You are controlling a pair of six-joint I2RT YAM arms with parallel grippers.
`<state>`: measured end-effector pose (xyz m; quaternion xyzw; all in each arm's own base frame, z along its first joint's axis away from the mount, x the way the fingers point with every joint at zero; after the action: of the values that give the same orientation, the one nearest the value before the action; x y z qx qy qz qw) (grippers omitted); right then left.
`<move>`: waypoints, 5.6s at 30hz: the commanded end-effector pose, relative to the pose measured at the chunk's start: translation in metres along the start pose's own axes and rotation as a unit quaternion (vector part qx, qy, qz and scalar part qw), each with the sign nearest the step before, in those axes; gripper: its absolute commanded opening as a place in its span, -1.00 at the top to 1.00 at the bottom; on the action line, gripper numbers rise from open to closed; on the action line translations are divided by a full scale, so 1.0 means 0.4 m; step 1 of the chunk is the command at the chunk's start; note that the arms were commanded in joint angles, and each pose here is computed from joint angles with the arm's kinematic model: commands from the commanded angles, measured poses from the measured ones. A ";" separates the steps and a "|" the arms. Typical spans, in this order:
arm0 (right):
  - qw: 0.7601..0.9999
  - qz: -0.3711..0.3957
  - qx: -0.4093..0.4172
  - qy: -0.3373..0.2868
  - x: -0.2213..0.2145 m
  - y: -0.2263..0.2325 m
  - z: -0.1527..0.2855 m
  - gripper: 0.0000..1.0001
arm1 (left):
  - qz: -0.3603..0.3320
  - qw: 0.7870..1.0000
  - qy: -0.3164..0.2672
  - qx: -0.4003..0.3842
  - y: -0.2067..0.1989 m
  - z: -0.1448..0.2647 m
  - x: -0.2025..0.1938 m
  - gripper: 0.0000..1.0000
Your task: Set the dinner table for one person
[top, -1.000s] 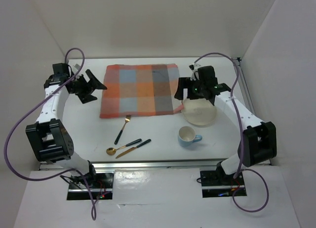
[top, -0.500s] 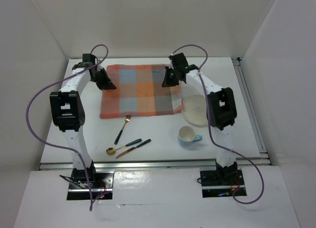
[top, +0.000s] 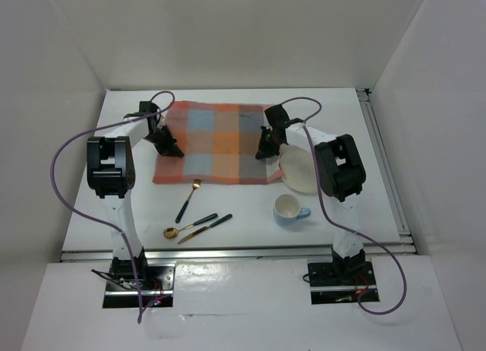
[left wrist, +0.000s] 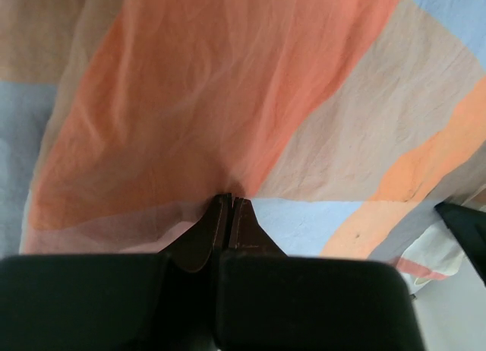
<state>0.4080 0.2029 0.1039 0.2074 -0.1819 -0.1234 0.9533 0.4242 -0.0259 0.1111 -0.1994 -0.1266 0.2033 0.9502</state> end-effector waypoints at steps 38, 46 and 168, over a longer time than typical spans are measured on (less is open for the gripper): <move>0.980 -0.051 -0.189 0.034 -0.276 -0.199 0.098 1.00 | -0.060 0.997 0.028 0.045 0.012 0.024 -0.110 1.00; 0.976 -0.070 -0.207 0.026 -0.266 -0.240 0.111 1.00 | -0.079 0.995 0.051 0.031 -0.024 -0.022 -0.103 1.00; 0.981 -0.080 -0.138 -0.113 -0.174 -0.104 0.545 -0.22 | -0.101 0.993 -0.066 -0.019 -0.102 0.306 -0.163 1.00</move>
<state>0.2948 0.1328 0.2734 0.1388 -0.3122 -0.2258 0.9123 0.3403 -0.0452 0.2097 -0.1673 -0.1836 0.1336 0.9594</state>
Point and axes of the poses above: each gripper's point midway between its finger pads, its own z axis back along the fingers, its own y axis along the line the jaws close on, x = y × z, the point moved 10 cm from there along z, back along the fingers, and after that the axes turned 7 degrees about -z, right-handed, at the moved point
